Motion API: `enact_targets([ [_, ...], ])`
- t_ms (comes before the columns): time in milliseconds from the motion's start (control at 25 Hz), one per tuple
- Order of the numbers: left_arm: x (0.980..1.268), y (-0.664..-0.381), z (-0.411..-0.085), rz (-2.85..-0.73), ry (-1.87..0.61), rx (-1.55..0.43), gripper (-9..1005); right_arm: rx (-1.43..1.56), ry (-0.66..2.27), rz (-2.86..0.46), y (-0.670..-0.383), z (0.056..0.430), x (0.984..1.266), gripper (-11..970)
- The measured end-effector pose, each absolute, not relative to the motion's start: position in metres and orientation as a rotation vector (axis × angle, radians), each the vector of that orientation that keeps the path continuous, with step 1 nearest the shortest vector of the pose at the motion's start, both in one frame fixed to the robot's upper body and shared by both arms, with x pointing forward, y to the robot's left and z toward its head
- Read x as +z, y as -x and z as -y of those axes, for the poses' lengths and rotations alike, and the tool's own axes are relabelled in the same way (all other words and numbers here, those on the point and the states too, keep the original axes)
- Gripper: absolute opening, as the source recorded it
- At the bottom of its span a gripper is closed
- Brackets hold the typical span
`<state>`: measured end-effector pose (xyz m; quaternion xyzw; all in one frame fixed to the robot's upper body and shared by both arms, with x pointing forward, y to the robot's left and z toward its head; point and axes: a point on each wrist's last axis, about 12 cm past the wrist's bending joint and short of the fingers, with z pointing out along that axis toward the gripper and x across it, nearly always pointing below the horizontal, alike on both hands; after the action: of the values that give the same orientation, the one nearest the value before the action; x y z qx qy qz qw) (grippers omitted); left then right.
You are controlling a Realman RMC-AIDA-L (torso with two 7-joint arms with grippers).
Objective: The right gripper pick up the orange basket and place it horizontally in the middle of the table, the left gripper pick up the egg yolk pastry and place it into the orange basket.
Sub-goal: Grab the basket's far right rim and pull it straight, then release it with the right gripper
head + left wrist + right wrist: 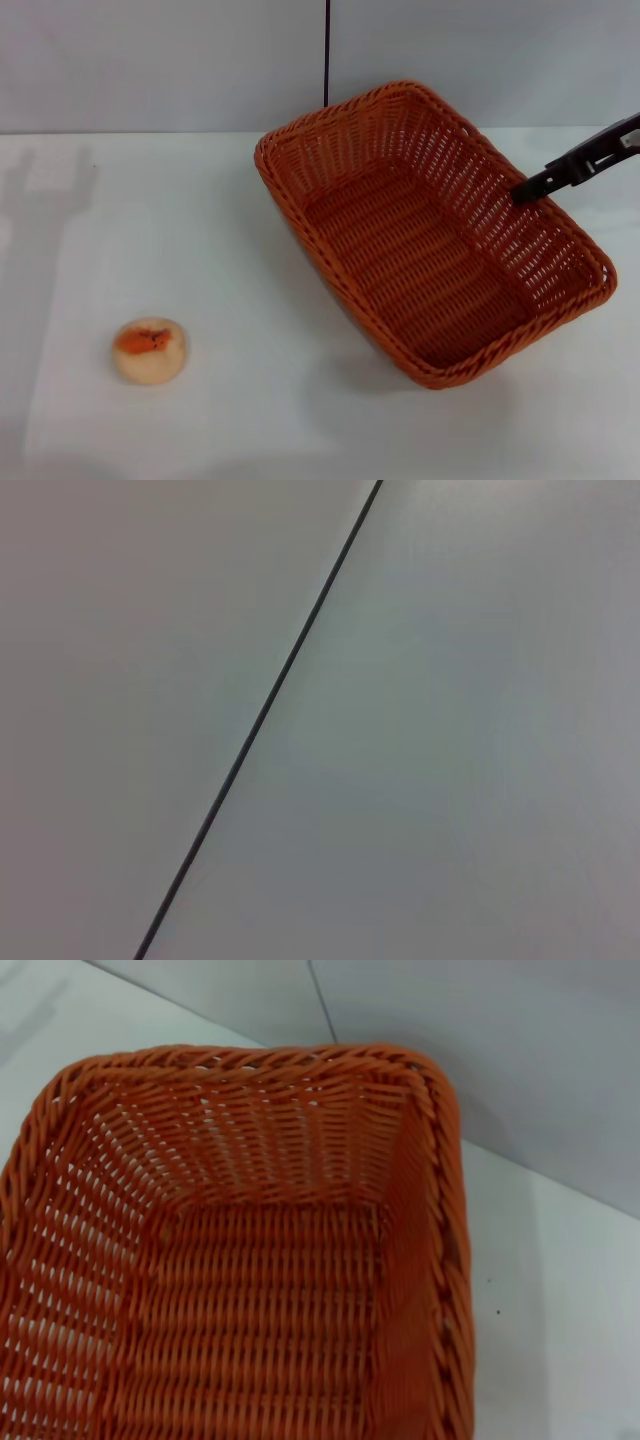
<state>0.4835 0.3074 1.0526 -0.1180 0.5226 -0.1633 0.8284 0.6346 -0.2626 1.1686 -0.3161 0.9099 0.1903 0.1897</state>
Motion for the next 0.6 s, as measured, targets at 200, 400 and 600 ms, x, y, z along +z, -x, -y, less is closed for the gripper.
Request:
enact_targets([
  [200,1.052,-0.485,-0.306,-1.12,0.256,-0.354,785,0.533,0.9,-2.536,-0.637,0.256,1.163,787],
  [400,1.052,-0.487,-0.305,-1.123,0.255,-0.355,785,0.516,0.921,-2.503,-0.637,0.253,1.159,785],
  [600,1.052,-0.487,-0.305,-1.126,0.257,-0.355,784,0.539,0.966,-2.461,-0.636,0.247,1.157,783],
])
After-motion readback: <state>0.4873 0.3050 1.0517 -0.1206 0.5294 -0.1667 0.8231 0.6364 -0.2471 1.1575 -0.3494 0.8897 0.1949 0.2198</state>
